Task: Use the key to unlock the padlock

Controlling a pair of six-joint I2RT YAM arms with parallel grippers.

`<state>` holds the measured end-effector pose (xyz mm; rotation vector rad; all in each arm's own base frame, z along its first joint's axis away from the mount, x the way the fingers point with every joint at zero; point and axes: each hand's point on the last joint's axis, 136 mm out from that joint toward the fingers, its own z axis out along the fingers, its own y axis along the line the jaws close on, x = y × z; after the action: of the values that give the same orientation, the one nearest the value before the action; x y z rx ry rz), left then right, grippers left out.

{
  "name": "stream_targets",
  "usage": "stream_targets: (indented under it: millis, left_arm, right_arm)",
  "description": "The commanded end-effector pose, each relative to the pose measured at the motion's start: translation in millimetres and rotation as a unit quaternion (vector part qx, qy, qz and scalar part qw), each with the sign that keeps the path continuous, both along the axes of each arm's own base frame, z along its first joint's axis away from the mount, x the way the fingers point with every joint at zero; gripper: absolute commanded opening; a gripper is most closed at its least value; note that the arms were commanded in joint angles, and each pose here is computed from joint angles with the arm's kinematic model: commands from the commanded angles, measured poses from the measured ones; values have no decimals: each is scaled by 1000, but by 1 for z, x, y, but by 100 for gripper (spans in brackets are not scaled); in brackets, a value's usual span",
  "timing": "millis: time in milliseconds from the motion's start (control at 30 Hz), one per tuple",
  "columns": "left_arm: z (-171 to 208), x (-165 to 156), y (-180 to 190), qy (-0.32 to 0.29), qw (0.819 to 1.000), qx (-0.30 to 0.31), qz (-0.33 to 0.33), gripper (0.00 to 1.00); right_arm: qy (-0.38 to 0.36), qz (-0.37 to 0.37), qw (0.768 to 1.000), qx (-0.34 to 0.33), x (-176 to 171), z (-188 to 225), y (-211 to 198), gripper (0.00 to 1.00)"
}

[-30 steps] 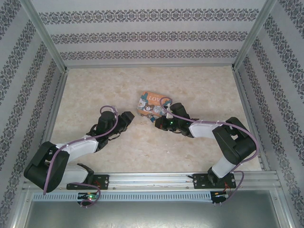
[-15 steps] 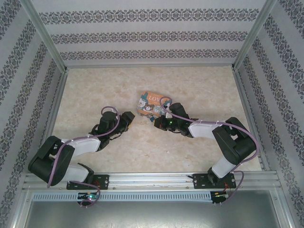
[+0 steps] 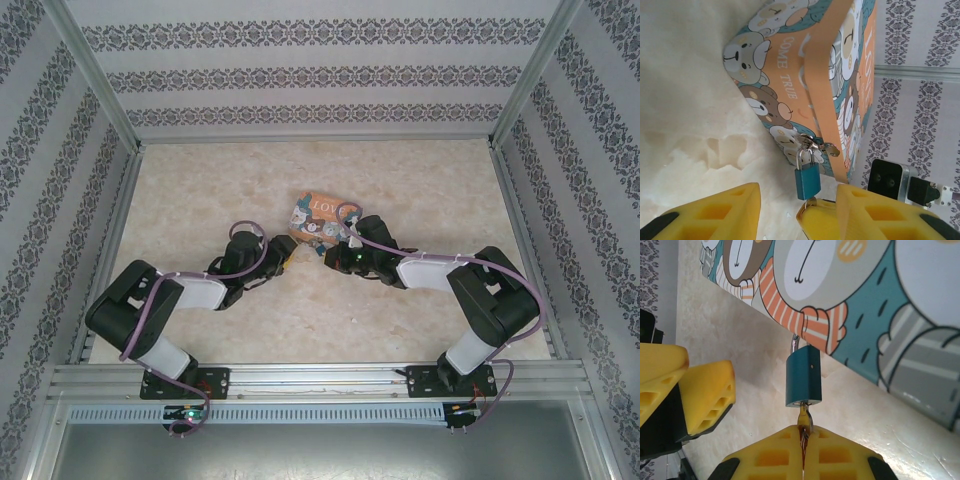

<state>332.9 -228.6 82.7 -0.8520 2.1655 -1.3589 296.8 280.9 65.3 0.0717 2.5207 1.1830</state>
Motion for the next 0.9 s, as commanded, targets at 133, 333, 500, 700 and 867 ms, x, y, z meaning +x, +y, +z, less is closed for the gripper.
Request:
stream_targets:
  millis: [133,333,500,700,867]
  left_arm:
    - [14,8,-22,-22,999,-31,-20,42]
    - [13,9,-28,-22,999,-32,-25,41]
    - [10,10,-32,-18,999,-40,-27,41]
    - [10,12,-41,-19,998,-56,-29,41]
    - [7,12,-50,-17,997,-65,-38,41]
  right_arm:
    - [-30,0,999,19,10,22,9,0]
    - [-29,1,999,20,10,23,10,0]
    - [-28,1,999,21,10,24,10,0]
    - [-29,3,999,23,11,25,10,0]
    - [-30,3,999,23,10,26,10,0]
